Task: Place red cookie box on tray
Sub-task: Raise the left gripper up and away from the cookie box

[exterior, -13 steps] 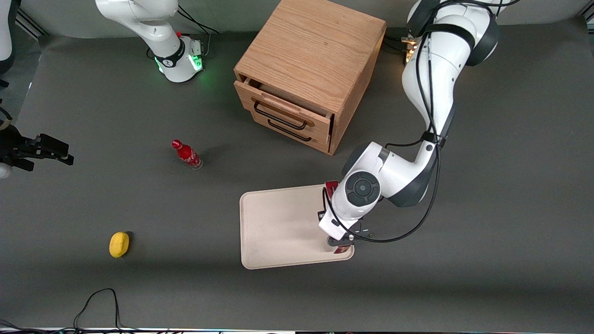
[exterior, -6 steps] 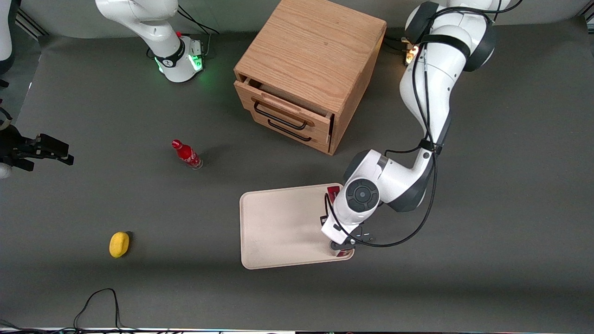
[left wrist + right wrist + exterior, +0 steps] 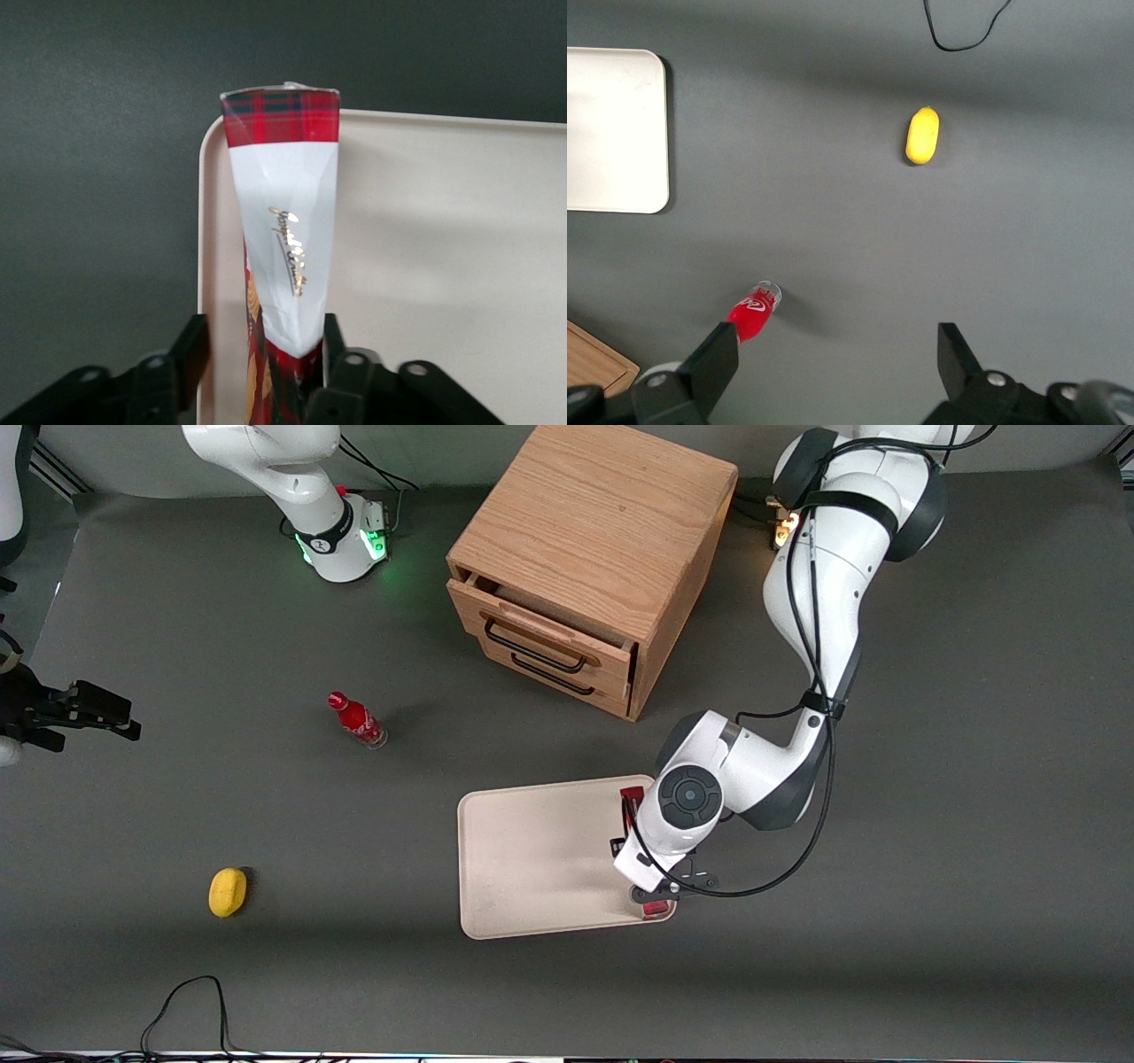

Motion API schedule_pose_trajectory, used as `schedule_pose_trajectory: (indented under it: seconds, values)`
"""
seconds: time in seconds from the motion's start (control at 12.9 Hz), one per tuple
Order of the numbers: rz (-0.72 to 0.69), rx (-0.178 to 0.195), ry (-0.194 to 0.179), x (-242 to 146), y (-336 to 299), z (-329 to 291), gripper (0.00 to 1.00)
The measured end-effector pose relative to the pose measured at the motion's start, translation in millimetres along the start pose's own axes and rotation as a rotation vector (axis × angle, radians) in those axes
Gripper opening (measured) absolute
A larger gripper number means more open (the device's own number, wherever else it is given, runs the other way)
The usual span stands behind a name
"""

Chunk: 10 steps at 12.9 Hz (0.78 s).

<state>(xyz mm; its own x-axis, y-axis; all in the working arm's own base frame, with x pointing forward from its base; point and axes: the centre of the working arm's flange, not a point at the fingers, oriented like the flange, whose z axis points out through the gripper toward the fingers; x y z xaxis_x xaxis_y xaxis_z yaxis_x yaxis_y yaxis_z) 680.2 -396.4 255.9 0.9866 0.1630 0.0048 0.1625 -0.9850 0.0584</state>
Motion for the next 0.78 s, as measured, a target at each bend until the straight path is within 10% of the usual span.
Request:
schedule_pose_trajectory:
  seconds: [0.23,0.78]
  values:
    - [0.000,0.001,0.015,5,-2,-18,1.00]
    - [0.077,0.064,0.017,-18,-79,-162,1.00]
